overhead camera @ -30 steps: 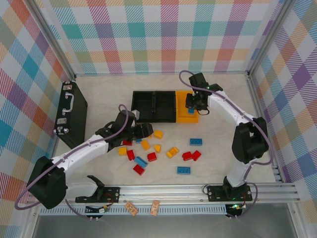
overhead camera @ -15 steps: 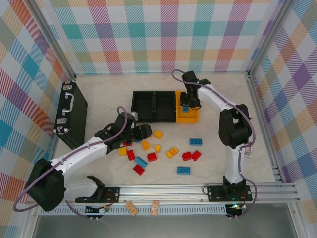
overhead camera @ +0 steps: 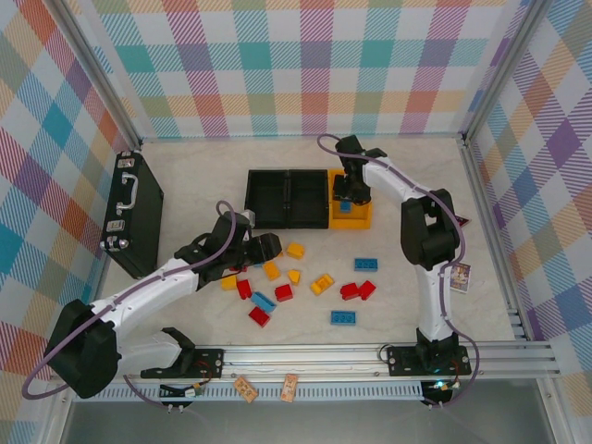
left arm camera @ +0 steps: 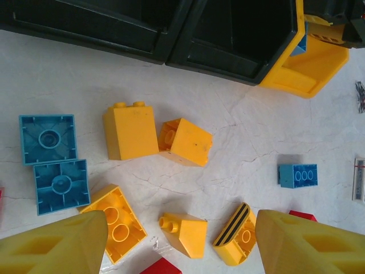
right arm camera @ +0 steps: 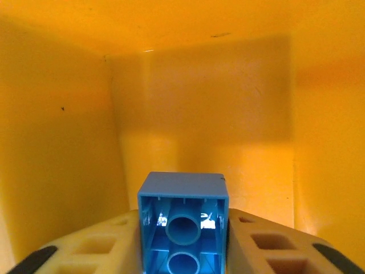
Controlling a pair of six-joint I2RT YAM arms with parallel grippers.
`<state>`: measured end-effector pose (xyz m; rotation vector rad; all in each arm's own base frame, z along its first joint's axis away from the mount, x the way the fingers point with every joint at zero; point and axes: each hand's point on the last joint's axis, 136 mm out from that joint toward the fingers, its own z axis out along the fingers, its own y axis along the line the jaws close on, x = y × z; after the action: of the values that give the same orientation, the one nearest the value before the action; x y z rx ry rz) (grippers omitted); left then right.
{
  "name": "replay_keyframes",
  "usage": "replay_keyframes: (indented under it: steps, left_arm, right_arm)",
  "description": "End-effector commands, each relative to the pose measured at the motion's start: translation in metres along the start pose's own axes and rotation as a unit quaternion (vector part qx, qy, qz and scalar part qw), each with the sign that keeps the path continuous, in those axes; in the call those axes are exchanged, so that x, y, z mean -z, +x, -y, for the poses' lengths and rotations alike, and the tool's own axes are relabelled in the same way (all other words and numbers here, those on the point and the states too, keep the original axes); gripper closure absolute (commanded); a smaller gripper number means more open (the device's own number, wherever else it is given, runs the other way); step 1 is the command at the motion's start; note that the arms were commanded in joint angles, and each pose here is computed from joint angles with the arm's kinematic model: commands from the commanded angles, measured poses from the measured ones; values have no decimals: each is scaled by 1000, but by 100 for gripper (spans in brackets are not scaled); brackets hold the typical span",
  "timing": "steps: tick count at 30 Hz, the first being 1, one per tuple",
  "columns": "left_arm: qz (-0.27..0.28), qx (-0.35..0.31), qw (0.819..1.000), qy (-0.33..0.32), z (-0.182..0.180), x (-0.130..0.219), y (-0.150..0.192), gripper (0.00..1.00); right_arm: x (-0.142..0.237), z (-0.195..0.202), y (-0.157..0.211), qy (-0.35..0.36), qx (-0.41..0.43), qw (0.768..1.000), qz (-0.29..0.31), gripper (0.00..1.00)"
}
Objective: Sort the legos into containers by color
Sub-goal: Place the lego in the container, then pick up the lego from the center of the table.
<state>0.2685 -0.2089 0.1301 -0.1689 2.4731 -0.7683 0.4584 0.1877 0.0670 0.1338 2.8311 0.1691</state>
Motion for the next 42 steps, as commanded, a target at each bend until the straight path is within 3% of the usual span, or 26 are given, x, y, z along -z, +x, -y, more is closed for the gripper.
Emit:
replay_keyframes:
  steps: [1, 5, 11, 20, 26, 28, 42]
  left_arm:
    - [1, 4, 1000, -7, -4, 3, 5, 30]
    - [1, 3, 1000, -7, -2, 3, 3, 30]
    - [1, 3, 1000, -1, 3, 5, 0, 30]
    - [-7, -6, 1000, 10, 11, 10, 1, 29]
    - [-40, -23, 999, 18, 18, 9, 10, 29]
    - [-46, -30, 998, 20, 21, 7, 13, 29]
    - [-65, -46, 997, 13, 28, -8, 29, 29]
  right_arm:
    - [26, -6, -10, -13, -4, 1000, 21, 56]
    - [49, -8, -12, -24, -2, 999, 41, 50]
    - [85, -6, -5, -38, -1, 997, 67, 49]
    - [118, 25, 53, -42, -4, 996, 73, 39]
    - [115, 54, 102, -20, -6, 999, 43, 28]
    - [109, 63, 118, -11, -5, 999, 31, 16]
    - [54, 66, 173, -4, -5, 999, -43, 17]
